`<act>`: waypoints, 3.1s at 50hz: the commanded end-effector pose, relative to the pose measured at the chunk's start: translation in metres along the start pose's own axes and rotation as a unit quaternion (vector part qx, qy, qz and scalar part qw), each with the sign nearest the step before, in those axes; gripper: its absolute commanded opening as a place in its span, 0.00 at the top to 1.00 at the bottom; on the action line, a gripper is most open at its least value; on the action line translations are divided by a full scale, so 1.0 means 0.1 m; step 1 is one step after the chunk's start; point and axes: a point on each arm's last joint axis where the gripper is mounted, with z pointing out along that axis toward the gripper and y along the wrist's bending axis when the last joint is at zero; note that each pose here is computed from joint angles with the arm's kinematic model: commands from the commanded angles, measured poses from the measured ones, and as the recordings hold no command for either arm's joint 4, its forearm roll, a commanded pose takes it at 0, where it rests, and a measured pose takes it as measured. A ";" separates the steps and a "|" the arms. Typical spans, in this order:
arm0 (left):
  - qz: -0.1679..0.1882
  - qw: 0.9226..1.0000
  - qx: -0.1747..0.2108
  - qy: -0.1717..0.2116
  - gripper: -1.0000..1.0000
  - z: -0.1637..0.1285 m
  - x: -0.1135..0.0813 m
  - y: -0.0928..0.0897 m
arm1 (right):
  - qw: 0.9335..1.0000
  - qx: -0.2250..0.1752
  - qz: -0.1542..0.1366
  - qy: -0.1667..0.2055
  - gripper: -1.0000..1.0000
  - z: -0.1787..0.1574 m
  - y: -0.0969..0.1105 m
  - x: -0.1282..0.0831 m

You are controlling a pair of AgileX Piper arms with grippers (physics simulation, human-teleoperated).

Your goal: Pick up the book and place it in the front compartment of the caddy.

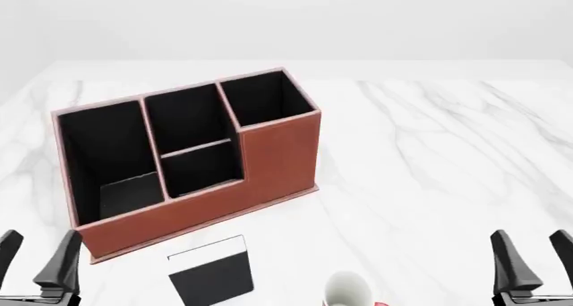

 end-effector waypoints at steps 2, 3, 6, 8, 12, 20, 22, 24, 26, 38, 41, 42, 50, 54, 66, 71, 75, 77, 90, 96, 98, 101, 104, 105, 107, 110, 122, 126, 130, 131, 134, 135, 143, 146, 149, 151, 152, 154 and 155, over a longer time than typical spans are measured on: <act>0.004 1.000 0.001 -0.001 0.00 0.00 -0.01 0.00 | 1.000 0.000 0.000 0.000 0.00 0.00 0.00 -0.01; 0.004 1.000 0.001 -0.001 0.00 0.00 -0.02 0.00 | 1.000 -0.001 -0.001 0.000 0.00 0.00 0.00 -0.01; 0.005 1.000 -0.001 0.002 0.00 0.00 -0.01 0.00 | 1.000 0.001 0.001 0.000 0.00 0.00 0.00 -0.01; 0.006 1.000 -0.002 0.005 0.00 0.01 -0.01 0.00 | 1.000 0.001 0.001 0.000 0.00 0.00 0.00 -0.01; 0.006 1.000 -0.003 0.008 0.00 0.01 -0.01 0.00 | 1.000 0.001 0.001 0.000 0.00 0.00 0.00 -0.01; 0.035 0.999 -0.002 0.001 0.00 -0.01 -0.10 0.00 | 1.000 0.001 0.000 0.000 0.00 0.00 0.00 -0.01; 0.066 0.998 -0.006 0.001 0.00 -0.01 -0.11 0.01 | 1.000 0.001 0.000 0.000 0.00 0.00 0.00 -0.01; 0.133 0.991 -0.014 0.006 0.00 0.00 -0.07 0.02 | 1.000 0.001 0.000 0.000 0.00 0.00 0.00 -0.01; 0.172 0.985 -0.019 0.005 0.00 0.00 -0.07 0.02 | 1.000 0.000 0.000 0.000 0.00 0.00 0.00 -0.01; 0.387 0.922 -0.033 -0.006 0.00 0.00 -0.03 0.03 | 1.000 0.000 0.000 0.000 0.00 0.00 0.00 -0.01; 0.428 0.903 -0.019 -0.003 0.00 0.00 -0.02 0.02 | 1.000 0.001 0.000 0.000 0.00 0.00 0.00 -0.01; 0.434 0.901 -0.012 0.002 0.00 0.00 0.00 0.01 | 1.000 0.001 0.001 0.000 0.00 0.00 0.00 -0.01; 0.516 0.853 0.067 0.033 0.00 0.00 -0.04 -0.04 | 1.000 0.001 0.001 0.000 0.00 0.00 0.00 -0.01; 0.546 0.830 0.100 0.061 0.00 0.04 -0.06 -0.06 | 1.000 0.000 0.001 0.000 0.00 0.00 0.00 -0.01; 0.617 0.766 0.136 0.120 0.00 -0.06 -0.52 -0.03 | 1.000 0.001 0.000 0.000 0.00 0.00 0.00 -0.01; 0.627 0.745 0.161 0.160 0.00 -0.18 -0.82 -0.01 | 1.000 0.000 0.000 0.000 0.00 0.00 0.00 -0.01; 0.626 0.735 0.192 0.179 0.00 -0.21 -0.94 -0.02 | 1.000 0.001 0.000 0.000 0.00 0.00 0.00 -0.01; 0.626 0.725 0.211 0.193 0.00 -0.23 -0.96 -0.02 | 1.000 0.001 0.000 0.000 0.00 0.00 0.00 -0.01; 0.575 0.711 0.326 0.242 0.00 0.13 -1.64 -0.14 | 1.000 0.001 0.000 0.000 0.00 0.00 0.00 -0.01; 0.552 0.707 0.350 0.271 0.00 0.46 -1.75 -0.25 | 1.000 0.001 0.000 0.000 0.00 0.00 0.00 -0.01; 0.550 0.700 0.360 0.278 0.00 0.51 -1.71 -0.28 | 1.000 0.000 0.000 0.000 0.00 0.00 0.00 -0.01; 0.540 0.696 0.373 0.292 0.00 0.67 -1.71 -0.36 | 1.000 0.000 0.000 0.000 0.00 0.00 0.00 -0.01; 0.537 0.695 0.381 0.290 0.00 0.74 -1.74 -0.41 | 1.000 0.000 0.000 0.000 0.00 0.00 0.00 -0.01; 0.523 0.695 0.397 0.293 0.00 0.81 -1.75 -0.51 | 1.000 0.001 0.001 0.000 0.00 0.00 0.00 -0.01; 0.512 0.693 0.409 0.300 0.00 0.90 -1.74 -0.61 | 1.000 0.001 0.000 0.000 0.00 0.00 0.00 -0.01; 0.490 0.687 0.432 0.317 0.00 1.04 -1.69 -0.82 | 1.000 0.000 0.000 0.000 0.00 0.00 0.00 -0.01; 0.464 0.665 0.450 0.375 0.00 1.15 -1.41 -1.01 | 1.000 0.000 0.000 0.000 0.00 0.00 0.00 -0.01; 0.463 0.659 0.451 0.385 0.00 1.17 -1.36 -1.02 | 1.000 0.001 0.000 0.000 0.00 0.00 0.00 -0.01; 0.463 0.656 0.454 0.386 0.00 1.18 -1.35 -1.04 | 1.000 0.000 0.000 0.000 0.00 0.00 0.00 -0.01; 0.463 0.655 0.454 0.386 0.00 1.19 -1.35 -1.05 | 1.000 0.000 0.000 0.000 0.00 0.00 0.00 -0.01; 0.464 0.651 0.456 0.391 0.00 1.20 -1.31 -1.05 | 1.000 0.000 0.000 0.000 0.00 0.00 0.00 -0.01; 0.464 0.650 0.458 0.391 0.00 1.20 -1.31 -1.08 | 1.000 0.000 0.000 0.000 0.00 0.00 0.00 -0.01; 0.461 0.641 0.465 0.400 0.00 1.21 -1.25 -1.15 | 1.000 0.000 0.000 0.000 0.00 0.00 0.00 -0.01; 0.458 0.638 0.468 0.405 0.00 1.21 -1.23 -1.20 | 1.000 0.001 0.000 0.000 0.00 0.00 0.00 -0.01; 0.456 0.636 0.469 0.409 0.00 1.22 -1.21 -1.22 | 1.000 0.001 0.000 0.000 0.00 0.00 0.00 -0.01; 0.449 0.632 0.473 0.418 0.00 1.21 -1.17 -1.29 | 1.000 0.001 0.000 0.000 0.00 0.00 0.00 -0.01; 0.440 0.631 0.478 0.424 0.00 1.19 -1.16 -1.43 | 1.000 0.000 0.000 0.000 0.00 0.00 0.00 -0.01; 0.438 0.628 0.483 0.425 0.00 1.17 -1.15 -1.50 | 1.000 0.000 0.000 0.000 0.00 0.00 0.00 -0.01; 0.439 0.627 0.483 0.425 0.00 1.17 -1.15 -1.49 | 1.000 0.000 0.000 0.000 0.00 0.00 0.00 -0.01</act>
